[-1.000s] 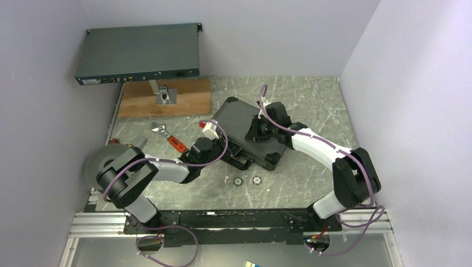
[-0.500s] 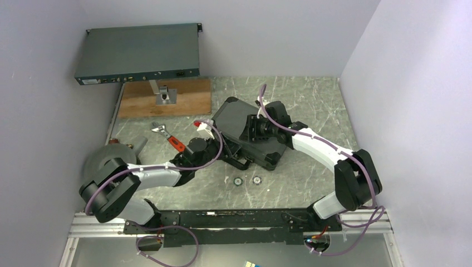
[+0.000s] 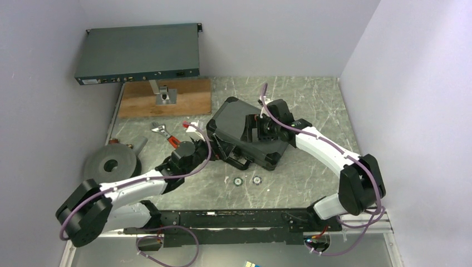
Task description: Pack up texas hold em set
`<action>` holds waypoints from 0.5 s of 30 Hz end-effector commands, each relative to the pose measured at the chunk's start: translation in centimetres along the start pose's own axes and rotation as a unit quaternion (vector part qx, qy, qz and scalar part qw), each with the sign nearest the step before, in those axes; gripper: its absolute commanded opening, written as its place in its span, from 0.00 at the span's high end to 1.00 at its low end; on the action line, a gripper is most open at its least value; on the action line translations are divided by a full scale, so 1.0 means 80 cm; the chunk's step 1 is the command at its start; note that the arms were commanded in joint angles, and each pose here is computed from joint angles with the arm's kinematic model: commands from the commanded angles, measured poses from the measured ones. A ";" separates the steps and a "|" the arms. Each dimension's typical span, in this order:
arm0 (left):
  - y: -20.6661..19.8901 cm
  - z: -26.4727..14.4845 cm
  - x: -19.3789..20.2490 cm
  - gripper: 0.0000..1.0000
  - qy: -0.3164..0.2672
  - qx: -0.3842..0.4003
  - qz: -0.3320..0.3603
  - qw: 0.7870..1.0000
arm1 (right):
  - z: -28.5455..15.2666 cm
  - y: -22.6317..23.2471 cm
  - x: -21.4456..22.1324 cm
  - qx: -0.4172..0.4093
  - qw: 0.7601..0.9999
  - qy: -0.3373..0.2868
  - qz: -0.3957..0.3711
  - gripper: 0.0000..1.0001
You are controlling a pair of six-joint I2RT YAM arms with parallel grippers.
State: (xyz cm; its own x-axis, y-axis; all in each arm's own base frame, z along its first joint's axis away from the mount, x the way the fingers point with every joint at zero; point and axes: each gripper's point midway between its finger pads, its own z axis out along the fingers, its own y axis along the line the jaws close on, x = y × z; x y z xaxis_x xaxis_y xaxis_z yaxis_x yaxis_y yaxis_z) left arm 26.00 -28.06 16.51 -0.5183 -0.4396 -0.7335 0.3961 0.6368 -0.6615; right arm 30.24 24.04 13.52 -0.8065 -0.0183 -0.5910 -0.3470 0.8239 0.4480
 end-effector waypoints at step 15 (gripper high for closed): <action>0.048 -0.135 -0.099 0.00 -0.089 -0.166 0.108 0.976 | -0.107 -0.001 -0.079 0.061 0.980 -0.189 -0.033 0.00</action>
State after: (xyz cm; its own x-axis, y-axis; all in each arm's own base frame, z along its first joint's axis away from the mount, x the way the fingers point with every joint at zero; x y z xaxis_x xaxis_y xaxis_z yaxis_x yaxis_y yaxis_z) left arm 24.00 -19.56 20.78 -0.3406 -0.4197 -0.8413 0.3132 0.7930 -0.5225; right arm 30.48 20.36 20.79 -0.6283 0.0683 -0.7750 -0.3358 0.8747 0.3493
